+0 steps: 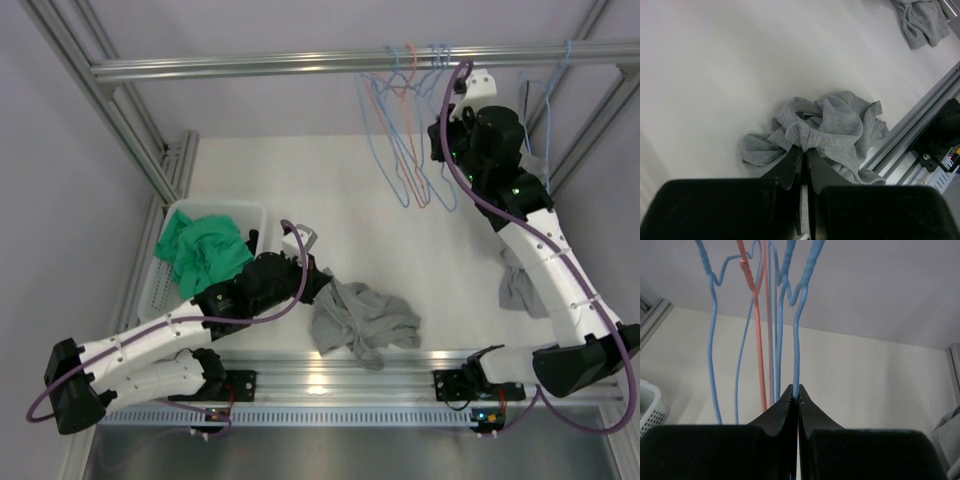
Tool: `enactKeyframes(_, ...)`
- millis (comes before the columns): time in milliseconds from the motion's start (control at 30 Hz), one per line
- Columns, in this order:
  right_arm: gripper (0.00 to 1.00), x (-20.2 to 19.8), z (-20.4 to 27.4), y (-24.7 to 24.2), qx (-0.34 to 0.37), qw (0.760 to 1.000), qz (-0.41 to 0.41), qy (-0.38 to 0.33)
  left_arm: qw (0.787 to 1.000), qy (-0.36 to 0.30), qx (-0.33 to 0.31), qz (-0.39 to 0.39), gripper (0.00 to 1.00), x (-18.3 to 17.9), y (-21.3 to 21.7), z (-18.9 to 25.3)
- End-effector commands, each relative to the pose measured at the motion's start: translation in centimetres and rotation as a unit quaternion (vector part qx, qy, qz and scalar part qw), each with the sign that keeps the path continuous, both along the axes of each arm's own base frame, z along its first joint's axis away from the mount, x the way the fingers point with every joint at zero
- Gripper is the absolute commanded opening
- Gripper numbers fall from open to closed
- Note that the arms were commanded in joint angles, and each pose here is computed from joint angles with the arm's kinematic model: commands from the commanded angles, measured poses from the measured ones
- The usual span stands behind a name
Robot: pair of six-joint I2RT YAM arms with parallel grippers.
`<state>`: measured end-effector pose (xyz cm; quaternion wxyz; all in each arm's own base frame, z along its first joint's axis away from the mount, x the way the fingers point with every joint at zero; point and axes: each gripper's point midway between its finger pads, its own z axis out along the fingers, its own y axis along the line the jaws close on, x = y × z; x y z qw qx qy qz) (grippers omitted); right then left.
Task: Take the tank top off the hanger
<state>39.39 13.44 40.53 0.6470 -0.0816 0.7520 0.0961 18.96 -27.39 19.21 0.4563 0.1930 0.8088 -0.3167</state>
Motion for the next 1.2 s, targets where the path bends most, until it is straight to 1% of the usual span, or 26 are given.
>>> enactKeyframes(0,0.0,-0.5,1.4,2.4,0.012,0.999,0.029,-0.026,1.0,0.0,-0.011,0.017,0.0,0.5,0.1,0.3)
enactKeyframes(300,0.0,-0.7,0.8,4.6,0.007,0.999,0.049,-0.02,1.0,0.011,-0.012,0.011,0.0,0.4,-0.4,-0.1)
enactKeyframes(533,0.0,-0.9,0.1,5.0,0.008,0.998,0.055,-0.013,1.0,0.02,-0.013,-0.003,0.0,0.3,-1.4,-0.4)
enactKeyframes(567,0.02,-0.9,0.1,5.0,0.009,0.998,0.054,-0.013,1.0,0.02,-0.018,-0.005,0.0,0.3,-1.6,-0.3)
enactKeyframes(600,0.15,-1.0,0.0,4.9,0.008,0.999,0.052,-0.013,0.999,0.027,-0.017,-0.013,0.0,0.1,-2.0,-0.7)
enactKeyframes(633,0.25,-1.2,0.0,4.5,0.008,0.999,0.046,-0.014,0.999,0.029,-0.02,-0.018,0.0,0.0,-2.3,-0.7)
enactKeyframes(733,0.4,-2.0,0.0,2.5,0.004,1.0,0.008,-0.02,0.998,0.043,-0.024,-0.034,0.0,-0.2,-3.3,-1.5)
enactKeyframes(767,0.52,-2.4,-0.1,1.6,0.004,1.0,-0.006,-0.021,0.998,0.049,-0.027,-0.038,0.0,-0.3,-3.6,-1.7)
enactKeyframes(800,0.62,-2.5,-1.1,0.4,0.001,0.999,-0.032,-0.012,0.997,0.054,-0.028,-0.042,0.0,-0.3,-4.1,-2.2)
enactKeyframes(867,0.76,-4.4,-0.2,-2.1,0.015,0.997,-0.065,-0.027,0.995,0.065,-0.039,-0.069,0.01,-1.0,-5.3,-2.4)
enactKeyframes(900,0.97,-5.1,-0.8,-3.0,0.018,0.996,-0.083,-0.02,0.994,0.073,-0.031,-0.074,0.05,-1.1,-5.8,-3.4)
enactKeyframes(933,0.99,-7.0,-0.1,-4.3,0.026,0.995,-0.092,-0.027,0.994,0.072,-0.027,-0.083,0.16,-1.6,-6.4,-3.7)
enactKeyframes(967,0.99,-8.0,-0.1,-5.3,0.03,0.993,-0.109,-0.03,0.994,0.077,-0.008,-0.083,0.25,-1.6,-6.7,-5.0)
enactKeyframes(1000,0.99,-9.8,0.4,-6.3,0.043,0.992,-0.114,-0.042,0.993,0.077,-0.001,-0.089,0.34,-2.1,-7.1,-5.3)
enactKeyframes(1033,0.99,-10.7,0.0,-7.0,0.041,0.991,-0.119,-0.036,0.993,0.074,0.007,-0.089,0.6,-2.1,-7.2,-5.7)
enactKeyframes(1067,1.0,-11.6,0.0,-7.6,0.043,0.99,-0.127,-0.038,0.994,0.071,0.024,-0.081,0.71,-2.0,-7.3,-6.7)
enactKeyframes(1100,0.99,-13.1,0.4,-8.4,0.05,0.99,-0.127,-0.049,0.993,0.065,0.031,-0.09,0.89,-2.6,-7.8,-6.8)
enactKeyframes(1133,1.0,-13.9,0.0,-8.8,0.046,0.99,-0.128,-0.043,0.993,0.055,0.043,-0.093,0.99,-2.6,-8.0,-7.1)
enactKeyframes(1167,0.99,-14.5,0.0,-9.1,0.048,0.99,-0.128,-0.043,0.992,0.057,0.057,-0.098,0.99,-2.7,-8.3,-8.0)
